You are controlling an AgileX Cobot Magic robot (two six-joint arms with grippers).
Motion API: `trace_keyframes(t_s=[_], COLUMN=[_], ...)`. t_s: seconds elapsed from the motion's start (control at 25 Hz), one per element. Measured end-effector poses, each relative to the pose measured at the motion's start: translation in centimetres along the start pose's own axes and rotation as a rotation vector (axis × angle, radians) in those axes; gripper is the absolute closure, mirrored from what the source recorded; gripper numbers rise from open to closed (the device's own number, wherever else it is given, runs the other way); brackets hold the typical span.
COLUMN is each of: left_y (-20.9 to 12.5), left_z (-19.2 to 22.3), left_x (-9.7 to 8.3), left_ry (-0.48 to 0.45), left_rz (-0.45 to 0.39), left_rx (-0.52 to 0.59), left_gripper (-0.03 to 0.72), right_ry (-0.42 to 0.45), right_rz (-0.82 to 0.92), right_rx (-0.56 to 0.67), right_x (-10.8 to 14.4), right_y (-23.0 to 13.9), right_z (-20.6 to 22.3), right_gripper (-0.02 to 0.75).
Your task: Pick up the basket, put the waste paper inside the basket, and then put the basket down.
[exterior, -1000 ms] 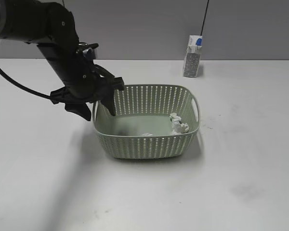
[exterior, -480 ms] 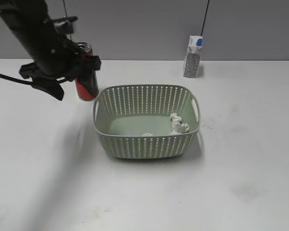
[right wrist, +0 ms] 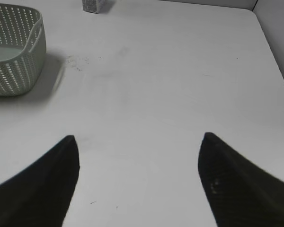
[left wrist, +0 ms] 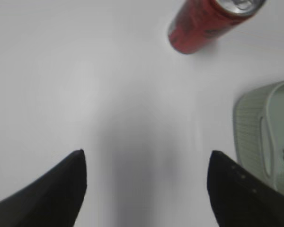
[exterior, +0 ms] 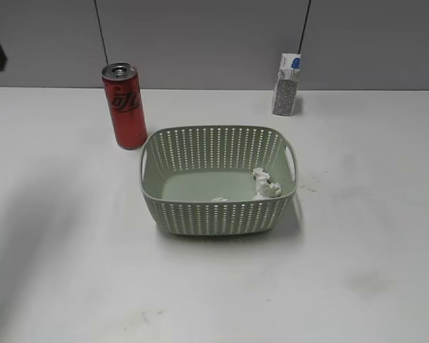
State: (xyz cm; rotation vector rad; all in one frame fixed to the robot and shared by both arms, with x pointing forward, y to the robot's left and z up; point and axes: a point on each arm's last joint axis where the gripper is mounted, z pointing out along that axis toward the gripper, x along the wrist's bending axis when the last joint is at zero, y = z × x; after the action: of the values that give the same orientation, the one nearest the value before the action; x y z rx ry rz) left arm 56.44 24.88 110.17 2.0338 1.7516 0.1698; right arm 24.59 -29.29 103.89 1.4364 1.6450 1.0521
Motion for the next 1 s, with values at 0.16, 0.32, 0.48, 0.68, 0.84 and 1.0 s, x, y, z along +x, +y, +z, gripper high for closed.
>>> trace_keyframes(t_s=[0.16, 0.32, 0.48, 0.68, 0.84, 1.0], left_y=[-1.2, -4.1, -8.4, -14.6, -19.2, -23.1], left_z=[-4.3, -7.0, -8.6, -9.5, -9.2, -8.6], left_x=[1.7, 1.1, 1.0, 0.2, -0.5, -0.8], left_ry=[0.045, 0.075, 0.157, 0.158, 0.117, 0.117], left_rz=[0.001, 0.062, 0.111, 0.116, 0.101, 0.108], left_rx=[-0.095, -0.159, -0.202, -0.284, -0.371, -0.433], left_gripper=[0.095, 0.096, 0.097, 0.097, 0.097, 0.097], right_ry=[0.000, 0.000, 0.000, 0.000, 0.000, 0.000], right_rz=[0.000, 0.000, 0.000, 0.000, 0.000, 0.000], right_rx=[0.000, -0.001, -0.002, -0.002, -0.002, -0.003], right_x=[0.0, 0.0, 0.0, 0.0, 0.0, 0.0], right_y=[0.0, 0.0, 0.0, 0.0, 0.0, 0.0], right_z=[0.0, 0.0, 0.0, 0.0, 0.0, 0.0], right_gripper=[0.146, 0.146, 0.146, 0.146, 0.146, 0.146])
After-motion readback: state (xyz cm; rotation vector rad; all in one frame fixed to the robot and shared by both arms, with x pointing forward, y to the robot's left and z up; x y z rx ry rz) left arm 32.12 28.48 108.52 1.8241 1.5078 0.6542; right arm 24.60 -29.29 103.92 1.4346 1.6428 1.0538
